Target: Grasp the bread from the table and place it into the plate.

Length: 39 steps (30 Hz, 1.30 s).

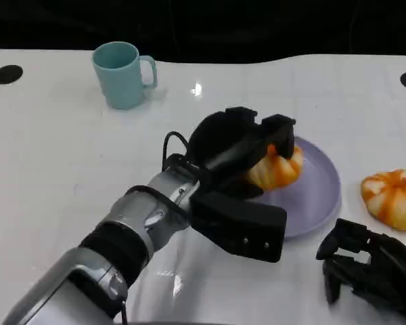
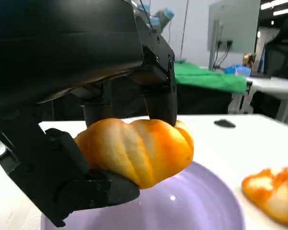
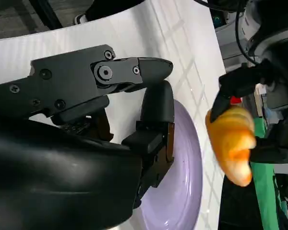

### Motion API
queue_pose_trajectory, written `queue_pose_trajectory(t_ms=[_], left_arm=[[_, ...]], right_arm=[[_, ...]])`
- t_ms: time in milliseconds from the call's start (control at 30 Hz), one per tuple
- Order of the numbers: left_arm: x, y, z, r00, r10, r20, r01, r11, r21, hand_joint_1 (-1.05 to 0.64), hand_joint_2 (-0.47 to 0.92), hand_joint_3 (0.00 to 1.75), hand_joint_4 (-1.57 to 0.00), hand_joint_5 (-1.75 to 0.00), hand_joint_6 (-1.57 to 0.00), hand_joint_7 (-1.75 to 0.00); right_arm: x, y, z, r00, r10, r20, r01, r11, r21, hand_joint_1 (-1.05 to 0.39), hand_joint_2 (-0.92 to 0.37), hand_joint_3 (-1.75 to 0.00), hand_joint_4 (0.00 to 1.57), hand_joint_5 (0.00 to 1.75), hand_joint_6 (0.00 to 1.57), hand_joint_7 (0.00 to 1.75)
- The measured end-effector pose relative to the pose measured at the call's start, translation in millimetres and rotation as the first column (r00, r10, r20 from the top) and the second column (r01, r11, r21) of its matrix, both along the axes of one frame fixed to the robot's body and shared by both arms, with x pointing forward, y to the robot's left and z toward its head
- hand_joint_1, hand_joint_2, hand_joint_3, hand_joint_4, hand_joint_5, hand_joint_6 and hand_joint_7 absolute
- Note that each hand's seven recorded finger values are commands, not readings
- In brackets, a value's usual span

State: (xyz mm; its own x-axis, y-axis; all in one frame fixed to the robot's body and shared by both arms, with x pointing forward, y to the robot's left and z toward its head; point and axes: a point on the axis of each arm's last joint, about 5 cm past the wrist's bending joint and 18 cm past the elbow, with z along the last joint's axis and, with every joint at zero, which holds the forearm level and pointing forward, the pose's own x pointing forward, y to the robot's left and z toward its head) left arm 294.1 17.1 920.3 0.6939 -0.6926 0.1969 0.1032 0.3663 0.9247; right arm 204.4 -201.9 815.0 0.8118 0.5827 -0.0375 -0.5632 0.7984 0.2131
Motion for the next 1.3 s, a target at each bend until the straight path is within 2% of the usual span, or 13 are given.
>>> queue_pose_trajectory(t_ms=[33,100,167,200,267,300,400,467,500,600,733,1033,1300], left_arm=[[0.2,0.2,-1.1,1.0,0.006,-0.002,-0.006,1.0,0.014,-0.31,0.75,0.72,-0.73,-1.68,-0.7,-1.25],[0.9,0.5,-2.3,1.0,0.017,-0.003,-0.016,0.999,0.036,-0.3,0.83,0.5,-0.62,-1.55,-0.6,-0.88],[1.6,0.3,-3.0,1.0,0.026,-0.006,-0.026,0.998,0.054,-0.3,0.87,0.41,-0.59,-1.53,-0.59,-0.75],[1.8,0.1,-3.6,1.0,0.03,-0.009,-0.029,0.998,0.06,-0.35,0.9,0.32,-0.48,-1.21,-0.47,-0.55],[1.9,-1.3,-3.9,0.999,0.033,-0.015,-0.032,0.995,0.1,-0.44,0.92,0.35,-0.3,-0.78,-0.33,-0.29],[2.4,-2.0,-3.5,0.999,0.035,-0.024,-0.032,0.991,0.133,-0.45,0.92,0.36,-0.27,-0.71,-0.31,-0.25],[3.9,-3.3,-2.4,0.998,0.048,-0.047,-0.036,0.973,0.23,-0.66,0.92,0.44,-0.03,-0.49,-0.13,-0.13],[4.6,-3.8,-2.2,0.996,0.062,-0.067,-0.04,0.958,0.283,-0.74,0.92,0.47,-0.01,-0.37,-0.09,-0.11],[5.2,-3.8,-1.7,0.995,0.07,-0.076,-0.044,0.952,0.304,-0.83,0.92,0.53,0.0,-0.25,-0.05,-0.09],[6.4,-3.7,-0.2,0.993,0.08,-0.088,-0.046,0.943,0.331,-0.92,0.92,0.61,0.0,-0.1,-0.01,-0.05],[6.6,-3.0,0.3,0.991,0.072,-0.112,-0.027,0.933,0.36,-0.95,0.92,0.64,0.0,-0.05,0.0,-0.03],[10.2,6.8,3.8,0.991,0.048,-0.124,0.002,0.928,0.373,-0.98,0.92,0.66,0.0,-0.08,-0.05,-0.07],[10.5,16.1,10.0,0.984,0.013,-0.177,0.044,0.948,0.316,-0.96,0.92,0.6,0.0,-0.11,-0.04,-0.07]], right_arm=[[0.0,0.0,-0.1,1.0,0.0,0.001,0.0,1.0,0.0,-0.54,-0.92,-0.25,0.68,1.75,0.71,1.37],[-0.1,-0.1,-0.2,1.0,-0.001,0.001,0.001,1.0,0.0,-0.55,-0.92,-0.25,0.68,1.75,0.72,1.37],[0.1,0.0,-0.1,1.0,-0.007,0.001,0.007,1.0,-0.004,-0.55,-0.92,-0.25,0.68,1.75,0.72,1.37],[0.2,0.0,0.1,1.0,-0.01,0.001,0.01,1.0,-0.006,-0.54,-0.92,-0.25,0.68,1.75,0.72,1.37],[0.2,0.1,0.1,1.0,-0.013,0.001,0.013,1.0,-0.008,-0.54,-0.92,-0.26,0.67,1.75,0.71,1.36],[0.1,0.1,0.0,1.0,-0.013,0.003,0.013,1.0,-0.008,-0.54,-0.92,-0.26,0.67,1.75,0.7,1.36],[0.1,0.4,-0.4,1.0,-0.012,0.006,0.012,1.0,-0.007,-0.55,-0.92,-0.25,0.68,1.75,0.72,1.35],[0.3,0.4,-0.6,1.0,-0.013,0.008,0.013,1.0,-0.008,-0.55,-0.92,-0.25,0.68,1.75,0.73,1.34],[0.6,0.4,-0.6,1.0,-0.013,0.008,0.013,1.0,-0.007,-0.55,-0.92,-0.25,0.68,1.75,0.73,1.34],[0.5,0.4,-0.9,1.0,-0.014,0.01,0.014,1.0,-0.009,-0.55,-0.92,-0.25,0.68,1.74,0.73,1.34],[0.8,0.5,-0.8,1.0,-0.013,0.011,0.013,1.0,-0.008,-0.55,-0.92,-0.25,0.68,1.75,0.73,1.34],[1.1,0.6,-0.5,1.0,-0.015,0.012,0.016,1.0,-0.012,-0.55,-0.92,-0.25,0.66,1.75,0.71,1.37],[1.5,0.7,-0.3,1.0,-0.015,0.006,0.015,1.0,-0.008,-0.55,-0.92,-0.25,0.67,1.75,0.71,1.37]])
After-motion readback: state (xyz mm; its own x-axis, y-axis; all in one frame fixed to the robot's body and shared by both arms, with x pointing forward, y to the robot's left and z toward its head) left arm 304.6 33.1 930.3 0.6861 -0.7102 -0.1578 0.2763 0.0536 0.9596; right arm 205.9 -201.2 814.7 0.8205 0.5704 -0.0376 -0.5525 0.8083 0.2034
